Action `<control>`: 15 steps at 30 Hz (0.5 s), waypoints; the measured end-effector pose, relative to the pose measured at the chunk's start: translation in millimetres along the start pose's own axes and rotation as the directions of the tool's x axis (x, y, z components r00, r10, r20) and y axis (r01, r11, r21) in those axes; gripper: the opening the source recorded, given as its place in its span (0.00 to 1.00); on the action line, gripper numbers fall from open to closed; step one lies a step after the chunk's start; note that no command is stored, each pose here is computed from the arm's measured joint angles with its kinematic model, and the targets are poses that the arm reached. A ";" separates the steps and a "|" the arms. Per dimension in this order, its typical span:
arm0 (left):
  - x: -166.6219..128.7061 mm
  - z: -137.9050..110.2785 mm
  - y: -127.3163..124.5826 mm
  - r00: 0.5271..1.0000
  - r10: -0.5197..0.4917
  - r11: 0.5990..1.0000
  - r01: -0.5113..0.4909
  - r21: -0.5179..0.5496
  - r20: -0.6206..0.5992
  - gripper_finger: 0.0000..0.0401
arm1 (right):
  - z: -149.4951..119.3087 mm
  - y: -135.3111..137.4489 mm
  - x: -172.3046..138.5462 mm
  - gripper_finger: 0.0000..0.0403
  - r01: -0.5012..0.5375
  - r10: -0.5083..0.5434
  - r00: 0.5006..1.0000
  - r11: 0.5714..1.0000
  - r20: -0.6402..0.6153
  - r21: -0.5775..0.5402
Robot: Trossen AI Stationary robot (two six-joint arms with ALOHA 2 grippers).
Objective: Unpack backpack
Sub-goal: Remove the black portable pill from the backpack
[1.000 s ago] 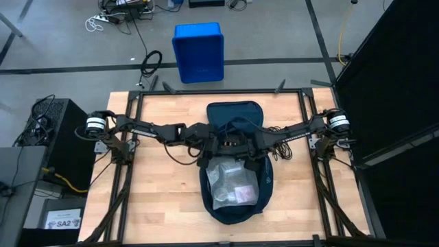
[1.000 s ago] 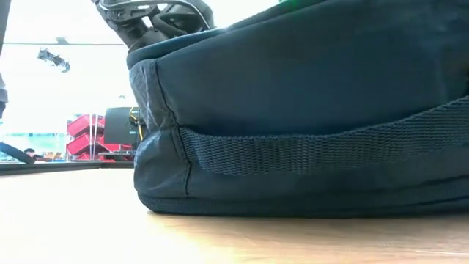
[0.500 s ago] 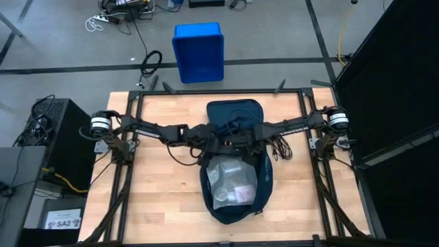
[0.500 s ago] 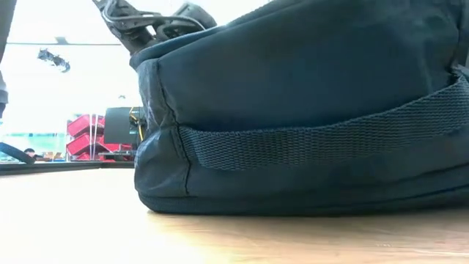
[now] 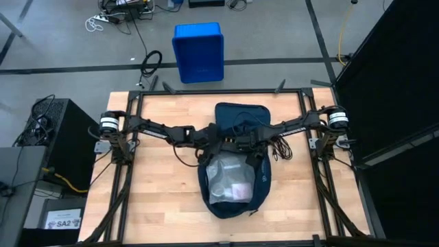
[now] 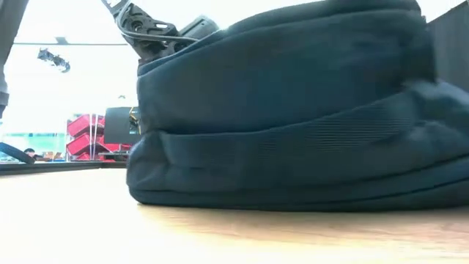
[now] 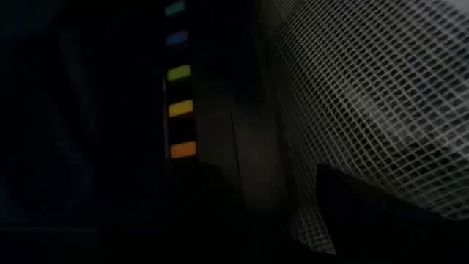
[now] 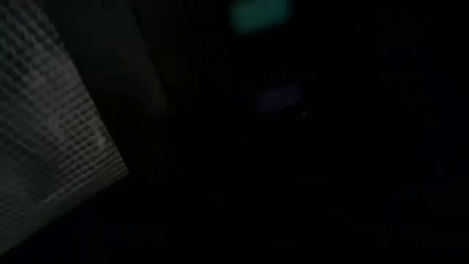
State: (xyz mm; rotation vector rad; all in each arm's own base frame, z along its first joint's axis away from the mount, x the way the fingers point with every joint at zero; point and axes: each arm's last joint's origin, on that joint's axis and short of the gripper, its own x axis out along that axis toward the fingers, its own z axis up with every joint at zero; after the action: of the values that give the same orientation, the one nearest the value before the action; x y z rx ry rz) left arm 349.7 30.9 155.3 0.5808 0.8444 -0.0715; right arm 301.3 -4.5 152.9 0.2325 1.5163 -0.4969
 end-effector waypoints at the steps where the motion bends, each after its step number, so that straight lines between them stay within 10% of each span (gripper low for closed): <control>1: -0.1 -0.8 0.2 1.000 0.003 1.000 -0.003 0.000 -0.009 0.55 | -0.7 0.4 3.1 0.01 -0.010 0.010 1.000 1.000 0.007 0.001; 15: 0.1 -5.1 3.0 0.995 0.070 0.998 -0.069 0.015 -0.073 0.55 | 18.8 11.2 11.8 0.00 -0.112 0.127 0.952 0.991 0.277 -0.069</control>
State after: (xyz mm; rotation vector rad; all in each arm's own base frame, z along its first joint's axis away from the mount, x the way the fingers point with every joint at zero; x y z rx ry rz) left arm 347.2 36.0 153.9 0.6273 0.8948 0.0076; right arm 322.8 -5.0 140.6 0.2023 1.2275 -0.3755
